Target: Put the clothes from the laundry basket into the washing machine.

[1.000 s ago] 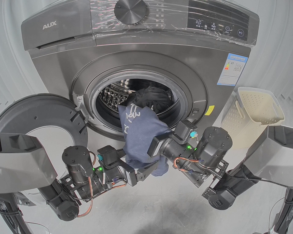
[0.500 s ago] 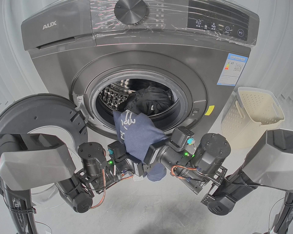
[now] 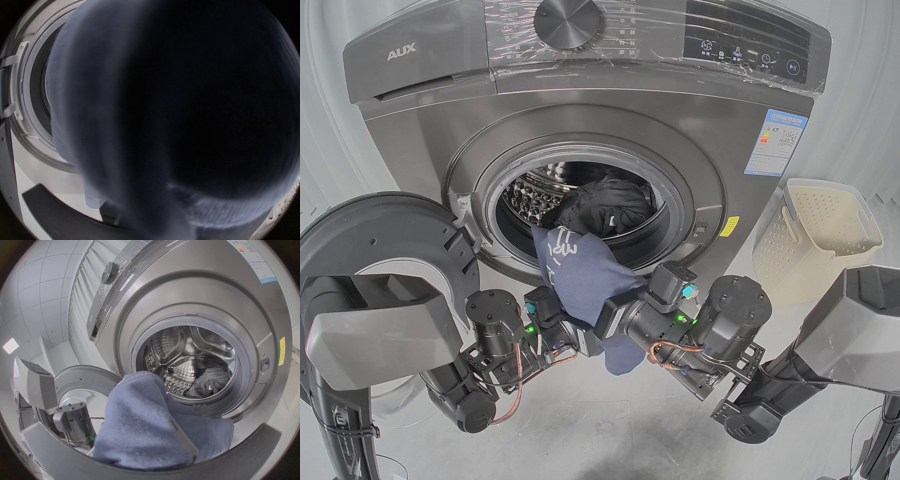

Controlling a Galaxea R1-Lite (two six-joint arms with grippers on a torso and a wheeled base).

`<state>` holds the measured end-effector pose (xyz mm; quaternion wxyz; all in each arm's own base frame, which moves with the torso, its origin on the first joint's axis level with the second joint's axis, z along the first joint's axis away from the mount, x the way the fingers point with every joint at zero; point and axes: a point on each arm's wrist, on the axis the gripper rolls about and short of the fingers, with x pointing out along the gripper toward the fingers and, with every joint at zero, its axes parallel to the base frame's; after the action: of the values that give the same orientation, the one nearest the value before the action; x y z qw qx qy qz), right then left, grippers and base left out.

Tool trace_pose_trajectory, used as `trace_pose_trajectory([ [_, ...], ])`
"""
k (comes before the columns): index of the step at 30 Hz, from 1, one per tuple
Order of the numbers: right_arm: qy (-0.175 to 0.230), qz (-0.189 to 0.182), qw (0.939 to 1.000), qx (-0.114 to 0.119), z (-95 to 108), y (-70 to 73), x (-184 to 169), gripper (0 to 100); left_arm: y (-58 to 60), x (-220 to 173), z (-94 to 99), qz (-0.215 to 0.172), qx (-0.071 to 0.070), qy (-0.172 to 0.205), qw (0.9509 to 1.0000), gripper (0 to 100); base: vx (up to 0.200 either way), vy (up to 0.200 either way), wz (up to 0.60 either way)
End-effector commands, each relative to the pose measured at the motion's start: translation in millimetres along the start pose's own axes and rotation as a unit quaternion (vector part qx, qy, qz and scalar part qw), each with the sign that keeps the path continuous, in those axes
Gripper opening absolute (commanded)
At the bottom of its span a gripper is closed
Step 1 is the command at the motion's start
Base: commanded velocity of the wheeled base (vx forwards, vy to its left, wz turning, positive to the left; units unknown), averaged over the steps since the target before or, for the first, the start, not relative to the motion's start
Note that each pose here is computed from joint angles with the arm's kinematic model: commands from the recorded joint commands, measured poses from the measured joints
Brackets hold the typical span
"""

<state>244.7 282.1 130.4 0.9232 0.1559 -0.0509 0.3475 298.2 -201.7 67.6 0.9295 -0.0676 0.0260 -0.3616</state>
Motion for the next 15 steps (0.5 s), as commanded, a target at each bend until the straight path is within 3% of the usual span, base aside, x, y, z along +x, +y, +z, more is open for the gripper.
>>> trace_pose_trajectory([
  [1,0.002,-0.001,1.0000,0.000,-1,-0.2,0,0,-0.4,0,1.4,0.003,-0.001,-0.003,1.0000,0,0.000,0.000,0.00],
  [9,-0.003,-0.010,0.9999,-0.001,3,-7.1,0,0,-3.7,-12,18.6,0.004,0.001,-0.018,0.9998,0,0.000,0.000,0.00],
  [10,-0.005,-0.015,0.9999,-0.002,5,-10.2,0,100,-5.1,-16,23.7,0.003,0.001,-0.022,0.9997,0,0.000,0.000,0.00],
  [15,0.009,-0.041,0.9991,-0.002,7,-28.1,-8,100,-10.1,-34,41.2,0.010,0.003,-0.038,0.9992,0,0.000,0.000,0.00],
])
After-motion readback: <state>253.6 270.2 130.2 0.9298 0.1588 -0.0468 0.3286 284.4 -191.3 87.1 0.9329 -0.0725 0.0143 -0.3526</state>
